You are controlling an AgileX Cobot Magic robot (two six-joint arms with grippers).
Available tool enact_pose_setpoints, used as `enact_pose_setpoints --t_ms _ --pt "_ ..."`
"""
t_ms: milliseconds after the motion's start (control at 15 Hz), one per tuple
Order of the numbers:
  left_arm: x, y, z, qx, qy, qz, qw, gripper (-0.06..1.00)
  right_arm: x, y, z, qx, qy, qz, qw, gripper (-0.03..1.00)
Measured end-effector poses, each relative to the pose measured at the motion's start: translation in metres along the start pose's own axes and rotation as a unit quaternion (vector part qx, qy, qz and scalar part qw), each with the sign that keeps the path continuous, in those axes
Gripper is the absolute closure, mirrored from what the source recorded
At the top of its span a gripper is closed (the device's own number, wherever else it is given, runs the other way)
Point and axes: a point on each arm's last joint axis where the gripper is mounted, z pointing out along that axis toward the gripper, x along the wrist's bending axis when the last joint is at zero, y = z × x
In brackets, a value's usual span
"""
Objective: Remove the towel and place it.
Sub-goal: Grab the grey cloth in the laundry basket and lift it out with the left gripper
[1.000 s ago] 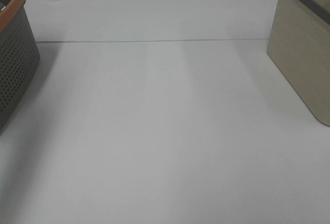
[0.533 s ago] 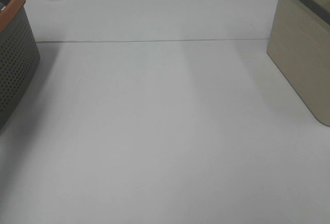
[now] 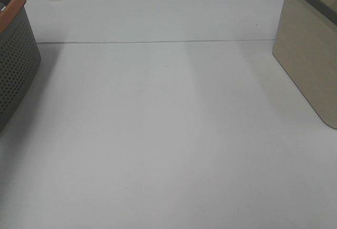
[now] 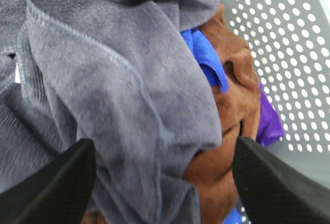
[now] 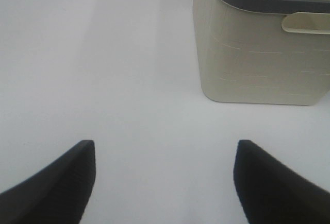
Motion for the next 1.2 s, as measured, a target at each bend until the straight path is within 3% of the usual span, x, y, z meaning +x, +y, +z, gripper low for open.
enact_pose_setpoints --t_ms 200,333,467,533,600,800,933,1200 --pt "0.003 0.005 0.005 -0.002 -0.001 -0.013 1.0 0.32 0.0 0.0 0.0 0.0 0.0 0.001 1.0 0.23" --pt "0.002 0.005 0.005 -0.003 -0.002 -0.021 1.0 0.44 0.0 0.0 0.0 0.0 0.0 0.001 1.0 0.23" --pt "0.001 0.005 0.005 -0.003 -0.008 -0.02 1.0 0.77 0.0 0.0 0.0 0.0 0.0 0.001 1.0 0.23" --pt "0.001 0.006 0.005 -0.004 -0.011 -0.017 1.0 0.89 0.0 0.0 0.0 0.0 0.0 0.002 1.0 0.23" --pt "-0.001 0.006 0.004 -0.005 -0.022 -0.015 1.0 0.94 0.0 0.0 0.0 0.0 0.0 0.002 1.0 0.23" --pt "-0.009 0.01 -0.005 -0.008 -0.061 -0.015 0.998 0.94 0.0 0.0 0.0 0.0 0.0 0.002 1.0 0.23" --pt "-0.018 0.02 -0.026 -0.028 -0.105 -0.002 0.994 0.94 0.0 0.0 0.0 0.0 0.0 0.002 1.0 0.23" --pt "-0.032 0.042 -0.08 -0.08 -0.193 0.043 0.977 0.94 0.0 0.0 0.0 0.0 0.0 0.002 1.0 0.23"
